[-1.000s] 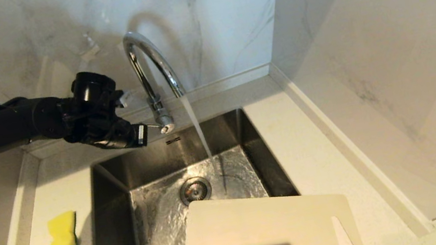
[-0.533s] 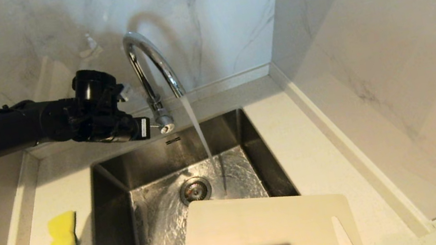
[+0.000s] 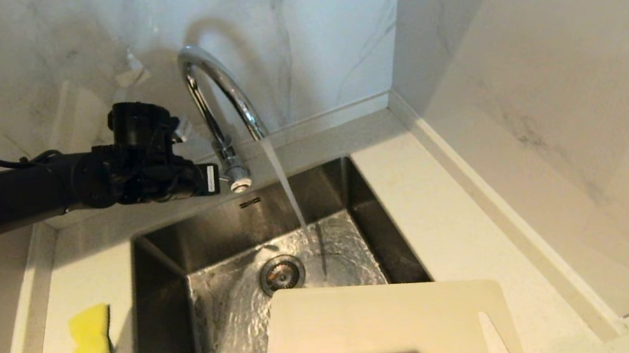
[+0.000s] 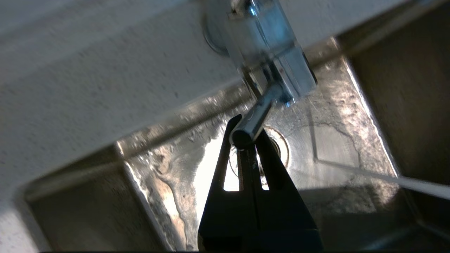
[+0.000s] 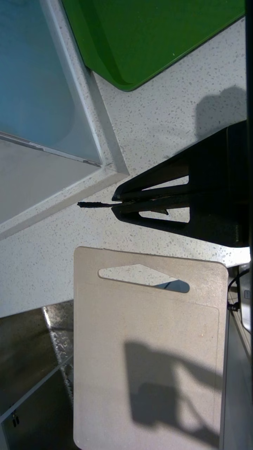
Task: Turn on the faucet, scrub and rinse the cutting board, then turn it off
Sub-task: Turn off the tap
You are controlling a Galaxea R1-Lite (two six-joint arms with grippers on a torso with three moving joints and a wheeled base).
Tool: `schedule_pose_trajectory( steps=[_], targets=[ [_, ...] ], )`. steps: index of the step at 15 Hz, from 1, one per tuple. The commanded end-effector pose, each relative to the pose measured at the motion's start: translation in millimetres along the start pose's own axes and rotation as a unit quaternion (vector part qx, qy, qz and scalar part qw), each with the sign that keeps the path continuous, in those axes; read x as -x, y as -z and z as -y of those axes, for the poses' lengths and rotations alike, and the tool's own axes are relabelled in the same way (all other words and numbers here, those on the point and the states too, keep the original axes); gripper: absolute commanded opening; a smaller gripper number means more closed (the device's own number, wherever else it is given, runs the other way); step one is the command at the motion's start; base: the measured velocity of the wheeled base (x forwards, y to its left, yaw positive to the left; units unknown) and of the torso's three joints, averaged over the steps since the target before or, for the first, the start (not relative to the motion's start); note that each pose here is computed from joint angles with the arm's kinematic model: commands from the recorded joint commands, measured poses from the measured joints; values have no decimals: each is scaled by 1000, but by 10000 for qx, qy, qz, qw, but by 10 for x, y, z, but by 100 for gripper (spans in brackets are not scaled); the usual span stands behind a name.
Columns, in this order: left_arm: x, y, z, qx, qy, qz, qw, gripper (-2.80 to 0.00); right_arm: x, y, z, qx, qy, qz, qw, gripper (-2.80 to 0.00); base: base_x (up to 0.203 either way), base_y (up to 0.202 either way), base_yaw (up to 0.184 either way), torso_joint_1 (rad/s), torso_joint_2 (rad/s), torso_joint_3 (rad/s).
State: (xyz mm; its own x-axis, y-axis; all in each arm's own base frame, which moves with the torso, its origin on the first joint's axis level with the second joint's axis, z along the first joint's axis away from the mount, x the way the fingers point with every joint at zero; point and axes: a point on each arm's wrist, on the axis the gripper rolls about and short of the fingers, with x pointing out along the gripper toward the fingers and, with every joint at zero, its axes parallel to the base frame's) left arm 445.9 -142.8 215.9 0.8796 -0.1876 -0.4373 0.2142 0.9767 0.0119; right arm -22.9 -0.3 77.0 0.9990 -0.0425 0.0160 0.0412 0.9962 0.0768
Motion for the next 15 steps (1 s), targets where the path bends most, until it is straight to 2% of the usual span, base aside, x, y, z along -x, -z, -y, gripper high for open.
schedule_pose_trajectory(
  steps=[1,4,15],
  targets=[
    [-18,-21,-1,4,-75,152,9999,-280,-1,4,0,6,2,-3,10000,-280,0,0,0,0,0,0],
    [-22,-58,-3,5,-135,350,9993,-280,-1,4,0,-1,2,-3,10000,-280,0,0,0,0,0,0],
    [13,-94,-13,21,-192,453,9988,-280,-1,4,0,-1,2,-3,10000,-280,0,0,0,0,0,0]
  ],
)
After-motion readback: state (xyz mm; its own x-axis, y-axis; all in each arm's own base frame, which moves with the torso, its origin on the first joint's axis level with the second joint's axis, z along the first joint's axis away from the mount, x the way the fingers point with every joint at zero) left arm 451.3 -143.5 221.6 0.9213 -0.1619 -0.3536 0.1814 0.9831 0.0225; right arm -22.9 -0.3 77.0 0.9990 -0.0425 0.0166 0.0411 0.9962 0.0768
